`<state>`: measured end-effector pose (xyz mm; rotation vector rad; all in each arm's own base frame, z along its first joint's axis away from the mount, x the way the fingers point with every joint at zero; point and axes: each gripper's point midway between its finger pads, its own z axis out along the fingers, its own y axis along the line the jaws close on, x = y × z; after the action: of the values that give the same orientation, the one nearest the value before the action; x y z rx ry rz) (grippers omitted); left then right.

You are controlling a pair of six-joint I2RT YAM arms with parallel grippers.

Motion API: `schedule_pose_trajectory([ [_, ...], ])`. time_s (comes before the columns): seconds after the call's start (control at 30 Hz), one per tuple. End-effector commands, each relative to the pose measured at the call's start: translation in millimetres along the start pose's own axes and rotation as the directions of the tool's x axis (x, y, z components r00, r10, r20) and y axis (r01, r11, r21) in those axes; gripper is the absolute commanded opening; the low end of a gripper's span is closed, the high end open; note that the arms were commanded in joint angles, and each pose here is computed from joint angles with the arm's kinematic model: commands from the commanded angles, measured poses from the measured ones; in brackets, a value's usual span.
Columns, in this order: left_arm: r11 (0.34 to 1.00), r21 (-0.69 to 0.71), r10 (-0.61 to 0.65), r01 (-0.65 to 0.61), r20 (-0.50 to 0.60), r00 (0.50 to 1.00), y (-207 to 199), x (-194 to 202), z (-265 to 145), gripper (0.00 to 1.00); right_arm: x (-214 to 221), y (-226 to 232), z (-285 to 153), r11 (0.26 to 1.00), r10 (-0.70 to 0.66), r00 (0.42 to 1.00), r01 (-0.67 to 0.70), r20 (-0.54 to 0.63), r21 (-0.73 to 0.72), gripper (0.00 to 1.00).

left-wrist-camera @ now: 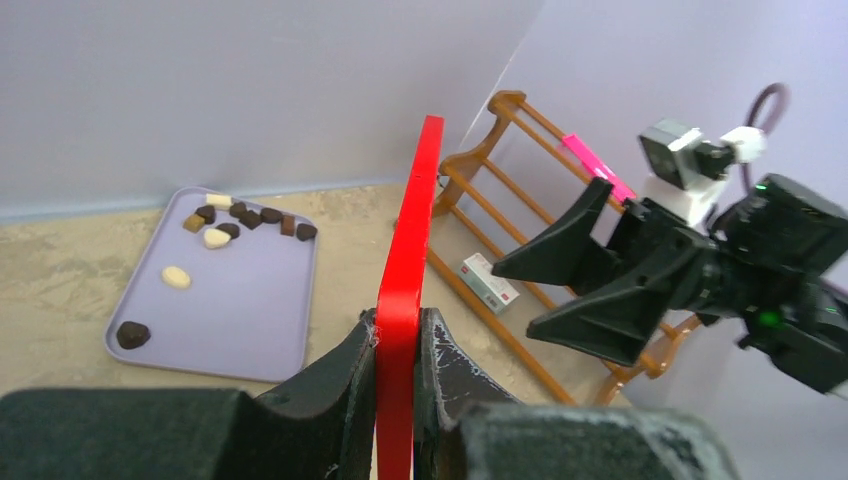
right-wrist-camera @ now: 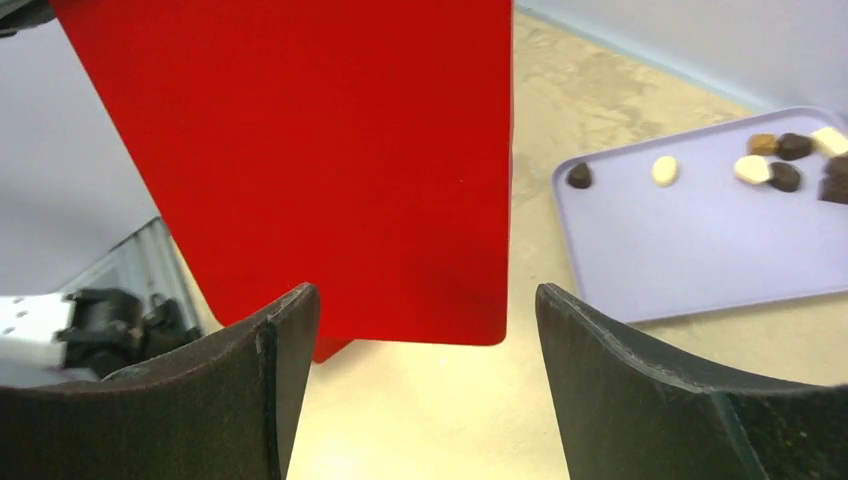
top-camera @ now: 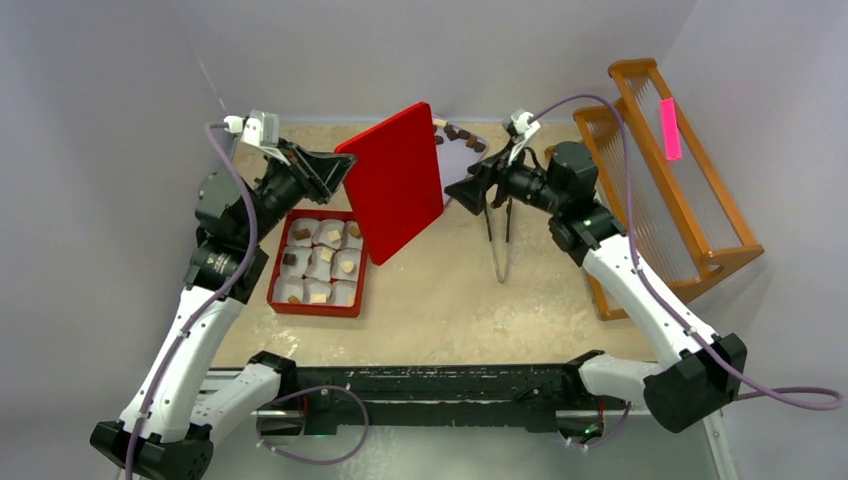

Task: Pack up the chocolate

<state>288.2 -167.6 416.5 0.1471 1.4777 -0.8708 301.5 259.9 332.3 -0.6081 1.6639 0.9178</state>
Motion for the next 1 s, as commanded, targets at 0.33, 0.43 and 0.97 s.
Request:
schedule_pose_trajectory([
  [0.33, 0.951, 0.26, -0.133, 0.169, -0.15, 0.98, -73, -5, -31, 0.0, -27, 31, -36, 0.879, 0.102, 0.995, -0.099, -0.019, -0.466, 0.79],
  [0.43, 0.951, 0.262, -0.133, 0.167, -0.144, 0.981, -72, -4, -31, 0.0, -21, 27, -34, 0.876, 0.12, 0.992, -0.126, -0.043, -0.465, 0.79],
  [0.97, 0.944, 0.273, -0.151, 0.188, -0.153, 0.977, -69, 4, -26, 0.0, 2, 39, -36, 0.751, 0.169, 0.979, -0.203, -0.114, -0.629, 0.6],
])
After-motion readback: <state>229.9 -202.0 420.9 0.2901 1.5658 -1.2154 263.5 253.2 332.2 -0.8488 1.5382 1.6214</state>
